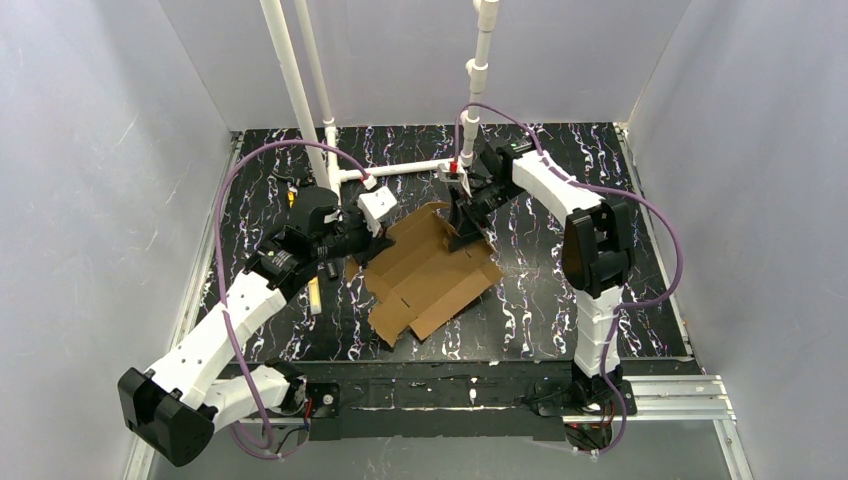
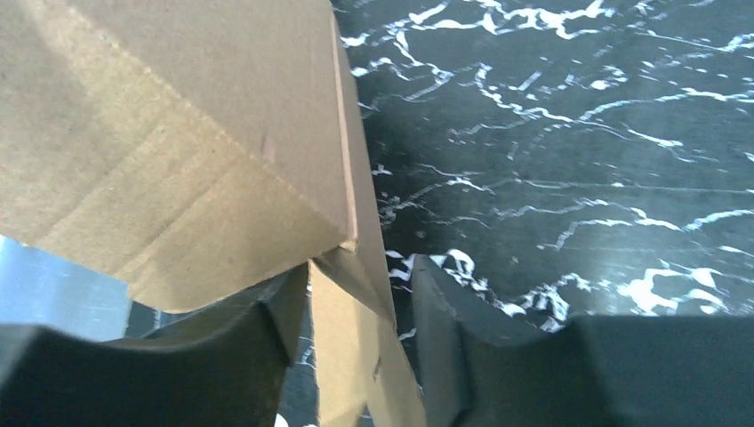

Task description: Fold the paper box

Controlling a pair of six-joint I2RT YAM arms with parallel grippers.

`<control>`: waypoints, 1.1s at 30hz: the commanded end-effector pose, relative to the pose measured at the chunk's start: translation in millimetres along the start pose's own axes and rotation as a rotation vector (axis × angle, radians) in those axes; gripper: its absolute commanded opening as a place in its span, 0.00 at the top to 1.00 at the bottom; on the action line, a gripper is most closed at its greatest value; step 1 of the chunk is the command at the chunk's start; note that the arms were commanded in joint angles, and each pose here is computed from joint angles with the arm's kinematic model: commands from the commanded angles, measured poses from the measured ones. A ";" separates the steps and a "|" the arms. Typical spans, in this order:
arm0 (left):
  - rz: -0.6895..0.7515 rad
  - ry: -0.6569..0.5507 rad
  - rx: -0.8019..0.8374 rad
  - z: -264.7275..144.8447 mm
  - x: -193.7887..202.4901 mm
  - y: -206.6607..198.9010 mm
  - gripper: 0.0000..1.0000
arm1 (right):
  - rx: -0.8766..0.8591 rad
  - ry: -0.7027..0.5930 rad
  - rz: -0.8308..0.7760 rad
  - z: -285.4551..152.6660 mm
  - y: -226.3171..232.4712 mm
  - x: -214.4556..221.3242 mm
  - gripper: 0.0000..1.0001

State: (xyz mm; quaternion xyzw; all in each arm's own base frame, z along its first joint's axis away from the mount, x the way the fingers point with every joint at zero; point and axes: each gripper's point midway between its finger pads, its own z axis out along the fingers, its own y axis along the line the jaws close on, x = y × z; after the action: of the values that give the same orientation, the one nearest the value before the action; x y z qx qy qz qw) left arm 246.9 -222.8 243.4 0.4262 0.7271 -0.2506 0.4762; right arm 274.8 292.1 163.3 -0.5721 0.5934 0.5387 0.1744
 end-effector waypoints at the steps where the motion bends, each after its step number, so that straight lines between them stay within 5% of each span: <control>1: 0.069 0.046 -0.030 -3.9 2.2 8.5 1.00 | 0.199 0.062 -0.061 -29.3 -13.9 -22.2 0.39; 9: 0.113 0.092 -0.047 -1.2 -0.9 19.2 1.00 | 0.436 0.036 -0.046 -82.1 -17.8 -17.9 0.15; 17: 0.097 0.119 -0.072 3.6 -7.5 27.9 1.00 | 0.627 -0.202 0.119 -94.5 -27.8 24.9 0.18; 24: 0.088 0.175 -0.108 13.9 -4.5 36.4 1.00 | 0.822 -0.443 0.280 -111.4 -40.3 54.8 0.40; 29: 0.122 0.223 -0.107 26.2 -5.6 32.5 1.00 | 0.788 -0.450 0.275 -109.9 -41.3 56.9 0.34; 33: 0.142 0.263 -0.118 33.8 -5.5 29.2 1.00 | 0.726 -0.433 0.242 -101.5 -35.0 59.0 0.18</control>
State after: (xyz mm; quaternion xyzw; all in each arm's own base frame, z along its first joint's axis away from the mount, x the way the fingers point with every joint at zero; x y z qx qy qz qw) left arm 287.3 -234.0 222.1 0.4716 0.7670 -0.1421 0.4112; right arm 324.0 179.2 111.3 -0.2430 0.7954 0.4001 0.3850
